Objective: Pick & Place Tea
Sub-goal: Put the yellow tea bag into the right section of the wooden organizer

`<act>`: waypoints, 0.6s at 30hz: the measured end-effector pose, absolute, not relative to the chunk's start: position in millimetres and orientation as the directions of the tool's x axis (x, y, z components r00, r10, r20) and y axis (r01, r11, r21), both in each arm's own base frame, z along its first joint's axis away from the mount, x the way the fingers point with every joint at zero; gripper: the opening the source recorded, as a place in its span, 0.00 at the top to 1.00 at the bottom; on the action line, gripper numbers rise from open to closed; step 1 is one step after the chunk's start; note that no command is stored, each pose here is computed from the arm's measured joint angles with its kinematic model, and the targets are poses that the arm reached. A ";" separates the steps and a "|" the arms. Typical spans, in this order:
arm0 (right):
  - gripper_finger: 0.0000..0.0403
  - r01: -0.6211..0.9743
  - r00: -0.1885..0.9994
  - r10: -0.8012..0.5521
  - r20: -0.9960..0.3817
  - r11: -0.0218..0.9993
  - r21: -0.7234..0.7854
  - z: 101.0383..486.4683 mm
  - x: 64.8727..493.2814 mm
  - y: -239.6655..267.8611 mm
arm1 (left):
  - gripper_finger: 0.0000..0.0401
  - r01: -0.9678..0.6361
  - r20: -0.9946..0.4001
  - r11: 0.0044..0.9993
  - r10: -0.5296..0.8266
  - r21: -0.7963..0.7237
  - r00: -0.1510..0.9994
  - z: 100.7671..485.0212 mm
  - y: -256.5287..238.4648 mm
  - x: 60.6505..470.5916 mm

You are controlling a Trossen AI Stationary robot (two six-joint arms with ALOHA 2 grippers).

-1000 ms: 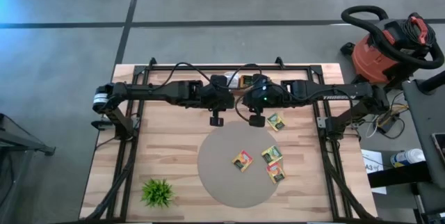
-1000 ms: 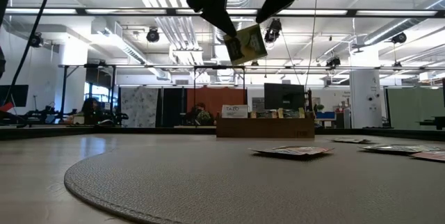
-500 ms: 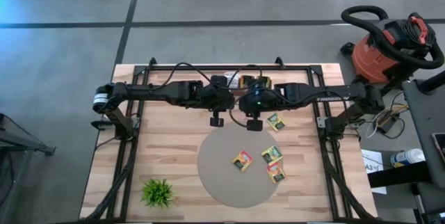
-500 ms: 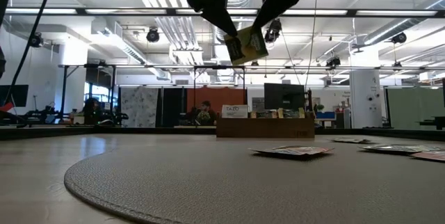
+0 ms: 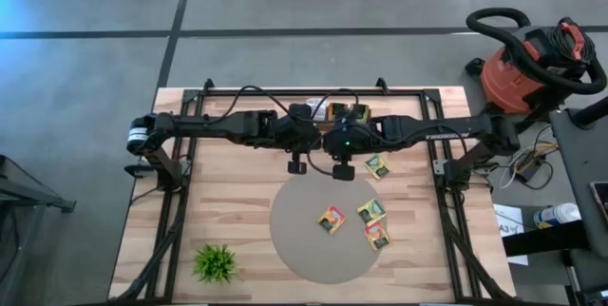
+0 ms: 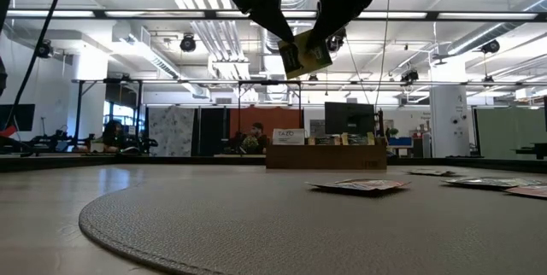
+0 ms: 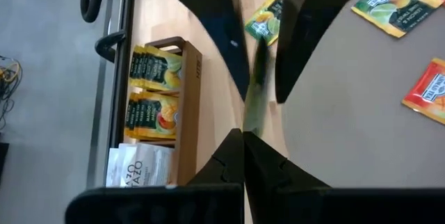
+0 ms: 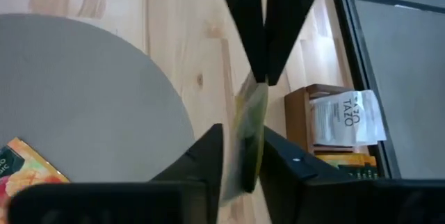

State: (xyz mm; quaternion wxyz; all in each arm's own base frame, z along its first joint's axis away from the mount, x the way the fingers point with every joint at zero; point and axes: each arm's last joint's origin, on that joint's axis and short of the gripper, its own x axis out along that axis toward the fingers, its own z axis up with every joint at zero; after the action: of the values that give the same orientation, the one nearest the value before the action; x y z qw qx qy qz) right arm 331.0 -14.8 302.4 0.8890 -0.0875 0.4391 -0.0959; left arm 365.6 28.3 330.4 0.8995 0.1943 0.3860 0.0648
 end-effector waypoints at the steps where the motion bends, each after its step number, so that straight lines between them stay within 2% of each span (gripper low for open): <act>1: 0.85 0.093 0.593 -0.247 -0.766 0.966 -0.240 300.9 332.1 -14.8 | 1.00 0.031 -0.670 0.918 0.265 0.395 0.694 330.4 28.1 365.6; 5: 0.96 0.087 0.586 -0.247 -0.771 0.966 -0.243 298.6 333.3 -14.8 | 1.00 0.006 -0.673 0.934 0.252 0.356 0.696 330.2 27.2 365.6; 12: 0.97 0.102 0.597 -0.248 -0.763 0.967 -0.235 305.3 328.4 -15.0 | 1.00 -0.126 -0.635 0.946 0.294 0.297 0.714 345.1 26.6 355.2; 18: 0.97 0.171 0.595 -0.276 -0.755 0.961 -0.216 309.9 320.3 -23.5 | 1.00 -0.317 -0.538 0.931 0.363 0.180 0.761 383.8 26.8 320.9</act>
State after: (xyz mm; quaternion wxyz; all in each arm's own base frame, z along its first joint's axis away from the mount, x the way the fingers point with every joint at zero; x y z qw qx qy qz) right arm 320.3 -23.5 309.9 0.8909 -0.0603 0.4324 -0.1255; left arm 320.9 26.8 383.8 0.9374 0.0391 0.2946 0.1814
